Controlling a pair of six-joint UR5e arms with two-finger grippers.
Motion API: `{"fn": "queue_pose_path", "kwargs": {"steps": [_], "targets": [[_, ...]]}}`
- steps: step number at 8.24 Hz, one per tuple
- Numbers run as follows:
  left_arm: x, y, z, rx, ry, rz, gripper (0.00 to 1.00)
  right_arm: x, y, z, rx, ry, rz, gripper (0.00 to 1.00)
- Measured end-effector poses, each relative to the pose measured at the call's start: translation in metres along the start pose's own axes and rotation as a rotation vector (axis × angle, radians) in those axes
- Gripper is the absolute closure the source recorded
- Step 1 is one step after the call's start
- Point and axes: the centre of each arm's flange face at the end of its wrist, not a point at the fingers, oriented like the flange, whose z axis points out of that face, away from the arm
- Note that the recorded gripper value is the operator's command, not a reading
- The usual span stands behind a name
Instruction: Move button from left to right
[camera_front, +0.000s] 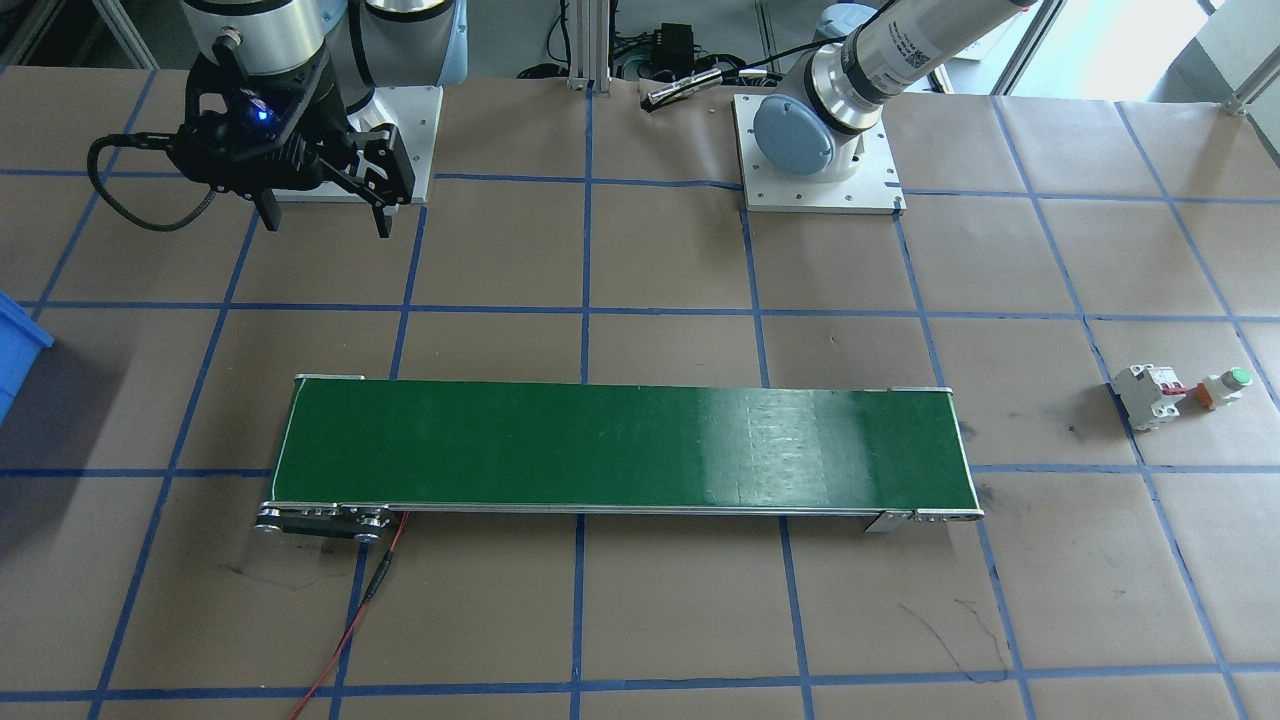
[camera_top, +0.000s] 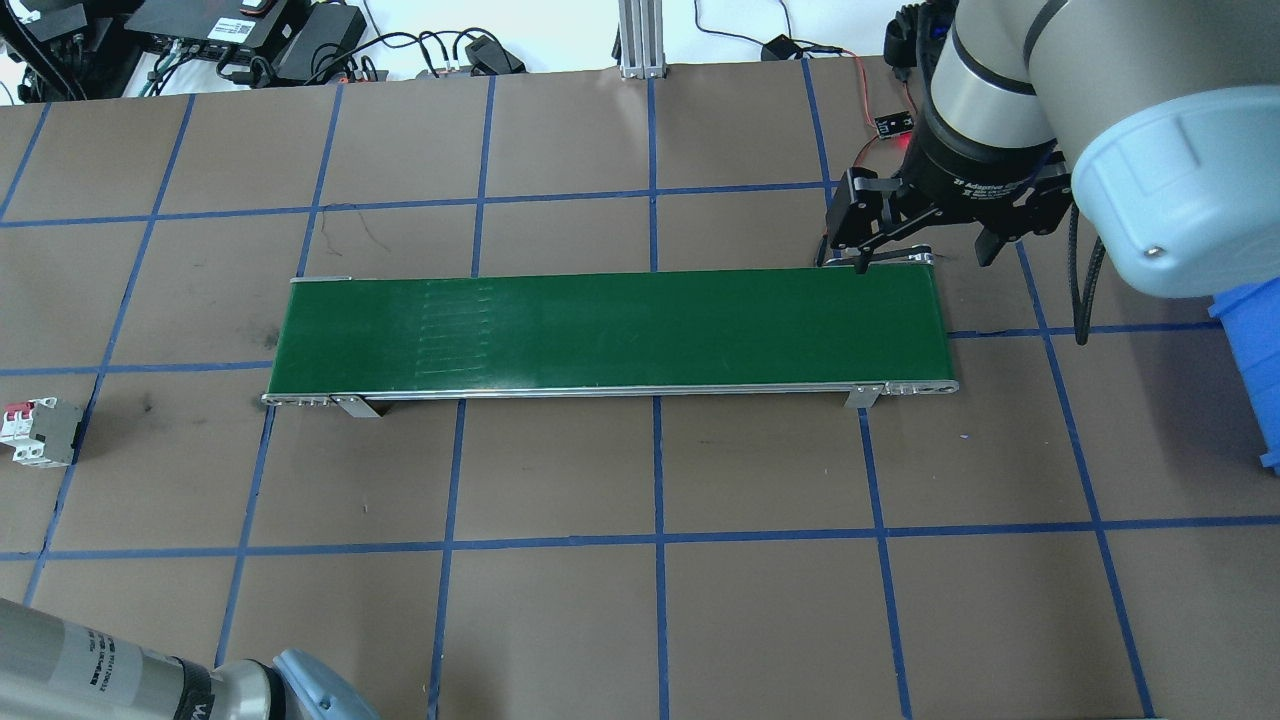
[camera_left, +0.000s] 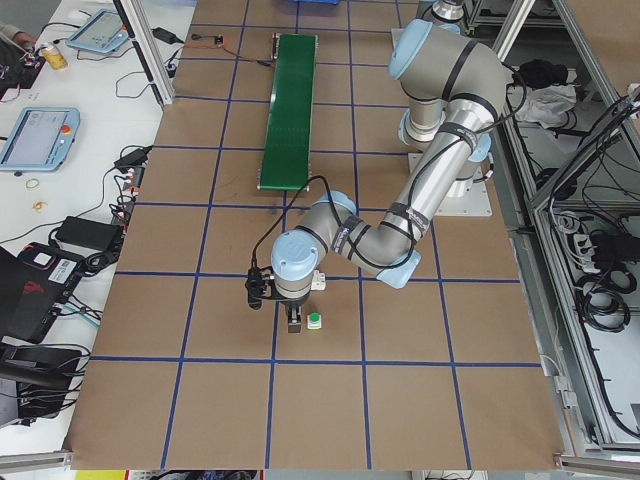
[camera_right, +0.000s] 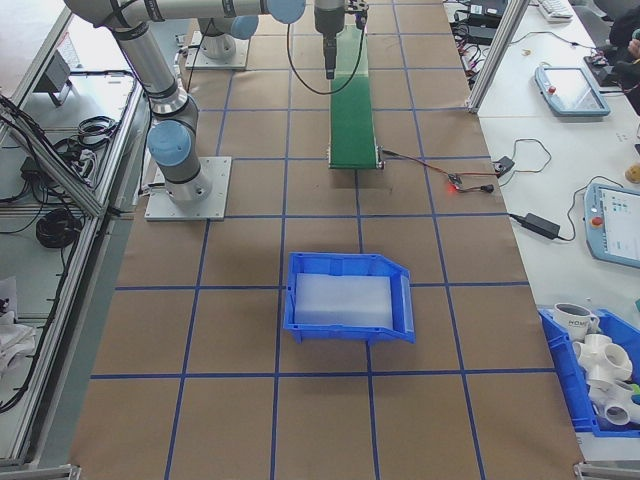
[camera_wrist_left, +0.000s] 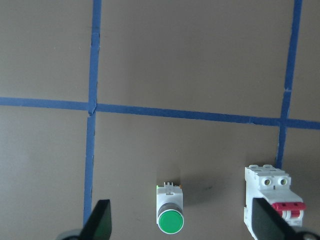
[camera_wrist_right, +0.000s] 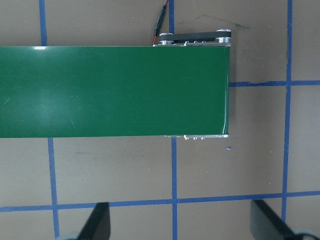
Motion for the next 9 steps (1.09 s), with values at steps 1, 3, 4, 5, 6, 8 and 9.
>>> {"fn": "queue_pose_path", "kwargs": {"steps": [1,3,4,5,6,8,9], "targets": [[-0.004,-0.002,0.008,-0.011,-0.017,0.006,0.00,0.000,0.000,0.000,0.000,0.000,0.000,0.00],[-0.010,-0.003,0.028,-0.038,-0.018,0.007,0.00,0.000,0.000,0.000,0.000,0.000,0.000,0.00],[-0.011,-0.002,0.034,-0.046,-0.015,0.008,0.00,0.000,0.000,0.000,0.000,0.000,0.000,0.00],[-0.012,-0.001,0.040,-0.060,-0.016,0.009,0.00,0.000,0.000,0.000,0.000,0.000,0.000,0.00],[-0.013,0.000,0.044,-0.073,-0.019,0.010,0.00,0.000,0.000,0.000,0.000,0.000,0.000,0.00],[-0.013,0.003,0.057,-0.093,-0.012,0.009,0.00,0.000,0.000,0.000,0.000,0.000,0.000,0.00],[-0.012,0.005,0.067,-0.101,-0.004,0.006,0.00,0.000,0.000,0.000,0.000,0.000,0.000,0.00]]}}
